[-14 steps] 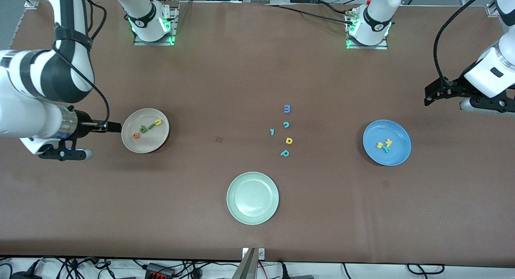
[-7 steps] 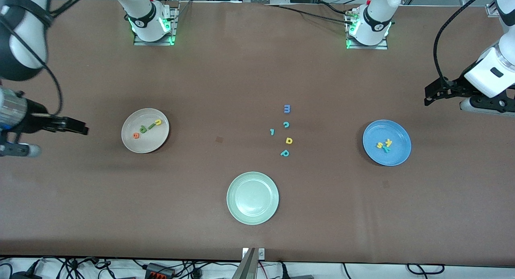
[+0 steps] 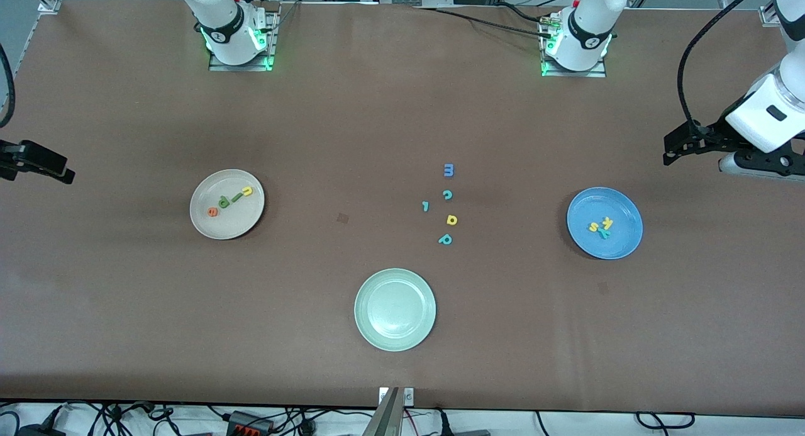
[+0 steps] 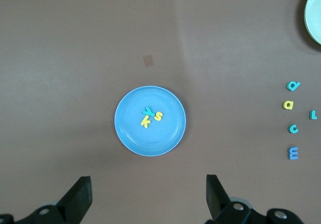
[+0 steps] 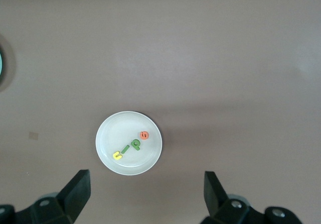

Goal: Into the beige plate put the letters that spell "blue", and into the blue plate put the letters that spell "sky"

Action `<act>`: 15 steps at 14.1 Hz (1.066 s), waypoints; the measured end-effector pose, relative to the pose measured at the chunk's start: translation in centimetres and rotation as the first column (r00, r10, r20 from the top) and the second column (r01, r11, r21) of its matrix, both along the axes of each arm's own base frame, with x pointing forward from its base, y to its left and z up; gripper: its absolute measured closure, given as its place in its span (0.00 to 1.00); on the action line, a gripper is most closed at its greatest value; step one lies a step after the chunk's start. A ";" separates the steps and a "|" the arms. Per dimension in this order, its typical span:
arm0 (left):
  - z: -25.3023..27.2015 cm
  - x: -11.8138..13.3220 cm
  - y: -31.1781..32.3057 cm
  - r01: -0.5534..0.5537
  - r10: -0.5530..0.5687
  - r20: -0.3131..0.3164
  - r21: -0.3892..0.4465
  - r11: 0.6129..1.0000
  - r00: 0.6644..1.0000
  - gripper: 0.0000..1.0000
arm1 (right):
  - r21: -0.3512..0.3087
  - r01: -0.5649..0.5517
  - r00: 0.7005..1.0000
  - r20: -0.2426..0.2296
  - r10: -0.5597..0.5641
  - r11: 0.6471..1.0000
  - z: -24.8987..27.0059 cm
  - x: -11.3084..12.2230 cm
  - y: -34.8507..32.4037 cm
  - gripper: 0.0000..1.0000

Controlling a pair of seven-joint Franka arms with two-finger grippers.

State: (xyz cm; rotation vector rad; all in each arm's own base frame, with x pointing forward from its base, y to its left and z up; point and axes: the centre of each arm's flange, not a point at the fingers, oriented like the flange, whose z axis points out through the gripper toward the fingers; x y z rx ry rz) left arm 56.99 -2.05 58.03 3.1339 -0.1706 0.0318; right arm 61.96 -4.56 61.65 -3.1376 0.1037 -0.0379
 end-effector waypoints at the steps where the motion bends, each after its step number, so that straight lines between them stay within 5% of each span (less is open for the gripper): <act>1: 0.0 0.0 0.0 0.000 0.000 0.000 0.000 1.000 1.000 0.00 | 0.001 0.005 1.000 -0.002 -0.005 1.000 -0.1 -0.1 -0.3 0.00; 11: 0.0 0.0 0.0 0.000 0.000 0.000 0.000 1.000 1.000 0.00 | 0.040 -0.003 1.000 0.009 0.002 0.999 0.6 -0.6 -0.3 0.00; 15: 0.0 0.0 0.0 0.000 0.000 0.000 0.000 1.000 1.000 0.00 | 0.037 -0.004 1.000 -0.022 0.005 0.999 -0.4 -1.7 -0.2 0.00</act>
